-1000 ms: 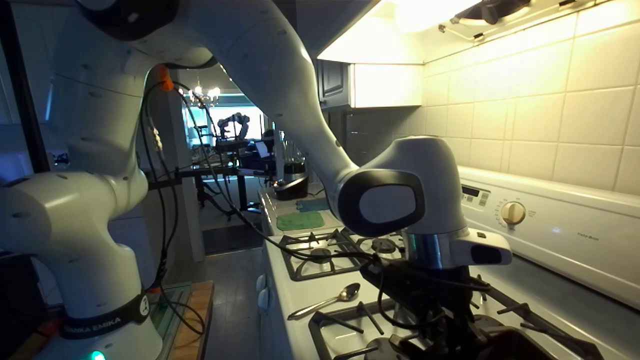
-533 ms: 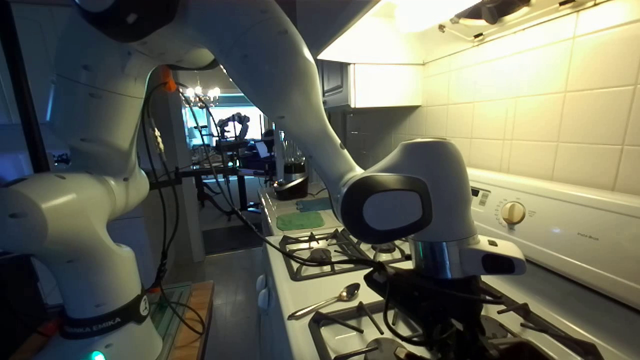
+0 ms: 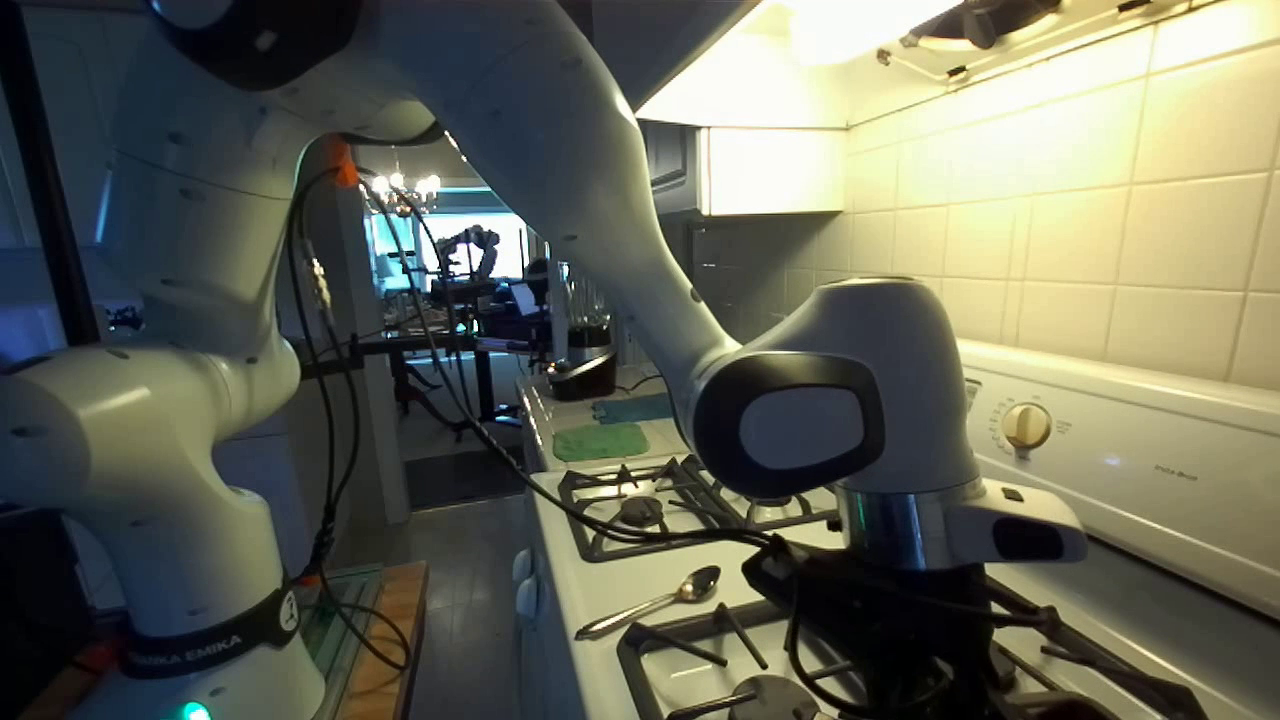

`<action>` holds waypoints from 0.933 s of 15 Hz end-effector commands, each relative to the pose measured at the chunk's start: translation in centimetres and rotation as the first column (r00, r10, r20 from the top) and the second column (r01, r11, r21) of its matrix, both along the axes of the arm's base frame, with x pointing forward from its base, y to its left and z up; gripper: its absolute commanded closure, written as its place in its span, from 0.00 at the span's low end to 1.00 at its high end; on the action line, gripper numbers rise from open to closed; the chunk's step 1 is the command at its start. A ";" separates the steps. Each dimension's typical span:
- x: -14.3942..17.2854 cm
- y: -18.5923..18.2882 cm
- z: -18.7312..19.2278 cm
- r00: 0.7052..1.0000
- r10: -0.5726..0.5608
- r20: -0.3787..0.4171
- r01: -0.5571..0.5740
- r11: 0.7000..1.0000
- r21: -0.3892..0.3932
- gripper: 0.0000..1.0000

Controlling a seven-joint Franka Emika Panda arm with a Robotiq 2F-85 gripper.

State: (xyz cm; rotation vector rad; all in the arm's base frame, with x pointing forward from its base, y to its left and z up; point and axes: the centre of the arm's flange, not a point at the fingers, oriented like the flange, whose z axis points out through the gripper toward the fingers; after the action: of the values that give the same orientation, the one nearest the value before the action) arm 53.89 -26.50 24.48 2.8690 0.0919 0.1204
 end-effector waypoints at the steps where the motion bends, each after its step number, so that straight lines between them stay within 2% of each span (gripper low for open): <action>1: 0.9 -1.3 -0.1 1.000 0.021 0.011 -0.021 1.000 -0.001 0.99; 14: 1.4 -3.4 -0.5 0.999 0.030 0.020 -0.030 0.999 -0.009 0.99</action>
State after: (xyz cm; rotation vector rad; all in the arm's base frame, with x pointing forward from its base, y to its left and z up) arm 54.55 -28.67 23.99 2.8575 0.1115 0.1258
